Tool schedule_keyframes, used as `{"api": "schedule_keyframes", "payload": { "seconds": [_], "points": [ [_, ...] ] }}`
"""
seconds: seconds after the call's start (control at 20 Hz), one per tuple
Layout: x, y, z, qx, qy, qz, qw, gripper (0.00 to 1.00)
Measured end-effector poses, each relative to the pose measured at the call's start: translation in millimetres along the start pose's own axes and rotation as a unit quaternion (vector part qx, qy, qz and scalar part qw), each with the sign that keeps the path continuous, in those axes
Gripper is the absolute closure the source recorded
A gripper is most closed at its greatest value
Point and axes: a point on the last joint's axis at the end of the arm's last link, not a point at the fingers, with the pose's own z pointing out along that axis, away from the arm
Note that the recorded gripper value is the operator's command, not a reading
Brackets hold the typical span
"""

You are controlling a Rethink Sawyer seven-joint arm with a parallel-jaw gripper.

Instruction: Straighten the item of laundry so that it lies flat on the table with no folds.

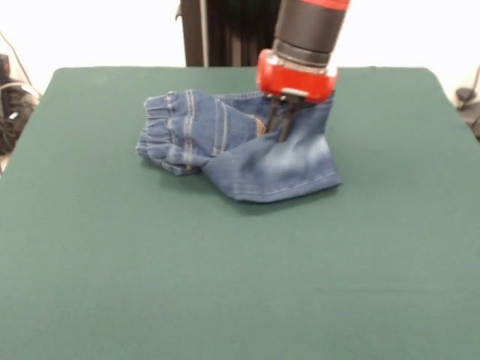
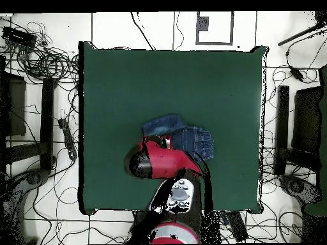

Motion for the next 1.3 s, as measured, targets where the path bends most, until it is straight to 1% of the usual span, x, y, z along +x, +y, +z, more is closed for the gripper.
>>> {"api": "schedule_keyframes", "payload": {
  "seconds": [0.1,0.25,0.3,0.4,0.6,0.9,1.3],
  "points": [
    [-2.2,11.0,-6.1,0.005,0.01,-0.024,0.9997,1.0],
    [-5.4,21.2,-12.4,0.014,0.014,-0.054,0.9983,1.0],
    [-8.4,25.8,-16.3,0.023,0.011,-0.077,0.9967,1.0],
    [-9.7,27.5,-17.9,0.028,0.009,-0.087,0.9958,1.0],
    [-16.3,34.3,-25.2,0.045,0.002,-0.125,0.9911,1.0],
    [-23.4,43.9,-35.3,0.062,0.008,-0.152,0.9865,1.0],
    [-31.7,61.0,-44.9,0.071,0.022,-0.166,0.9833,1.0]
  ]
}}
